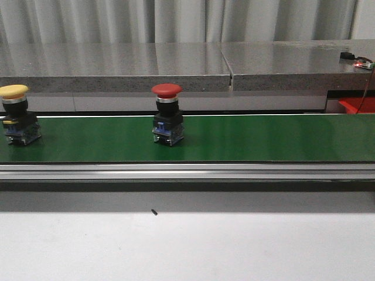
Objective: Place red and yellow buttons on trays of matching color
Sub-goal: 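Lower the right gripper onto the red button on the belt and grasp it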
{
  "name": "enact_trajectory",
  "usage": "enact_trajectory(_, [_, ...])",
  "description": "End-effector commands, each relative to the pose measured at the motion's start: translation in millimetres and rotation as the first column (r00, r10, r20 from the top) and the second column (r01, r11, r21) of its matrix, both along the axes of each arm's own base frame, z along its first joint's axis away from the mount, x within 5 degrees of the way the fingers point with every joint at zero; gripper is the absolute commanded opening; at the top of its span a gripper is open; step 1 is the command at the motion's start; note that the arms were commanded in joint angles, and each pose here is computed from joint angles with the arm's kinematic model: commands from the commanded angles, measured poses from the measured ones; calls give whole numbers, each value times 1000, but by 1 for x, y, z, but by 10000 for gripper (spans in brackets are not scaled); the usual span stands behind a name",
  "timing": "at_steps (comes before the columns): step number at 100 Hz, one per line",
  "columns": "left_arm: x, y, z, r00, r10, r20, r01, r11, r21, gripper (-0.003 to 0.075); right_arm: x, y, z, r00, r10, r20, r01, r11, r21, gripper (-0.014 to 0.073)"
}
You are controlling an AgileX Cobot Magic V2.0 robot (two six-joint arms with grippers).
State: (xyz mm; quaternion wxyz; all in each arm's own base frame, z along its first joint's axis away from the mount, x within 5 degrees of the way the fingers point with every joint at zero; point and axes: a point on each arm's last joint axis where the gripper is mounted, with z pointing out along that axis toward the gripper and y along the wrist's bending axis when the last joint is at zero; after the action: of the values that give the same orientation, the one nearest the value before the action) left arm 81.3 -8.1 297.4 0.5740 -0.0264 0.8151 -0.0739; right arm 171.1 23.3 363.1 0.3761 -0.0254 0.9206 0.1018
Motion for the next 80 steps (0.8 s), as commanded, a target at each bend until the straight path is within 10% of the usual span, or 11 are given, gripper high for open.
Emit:
enact_trajectory(1, [2,0,16,995,3,101,-1,1000,-18,-20,13,2,6,1000,4,29,-5,1000,22,-63])
enact_trajectory(31, [2,0,16,995,3,101,-1,1000,-18,-20,29,6,-2,998,66,22,-66,998,8,630])
enact_trajectory(80, [2,0,16,995,3,101,-1,1000,-18,-20,80,75,-36,935,354,-30,-355,935,-4,592])
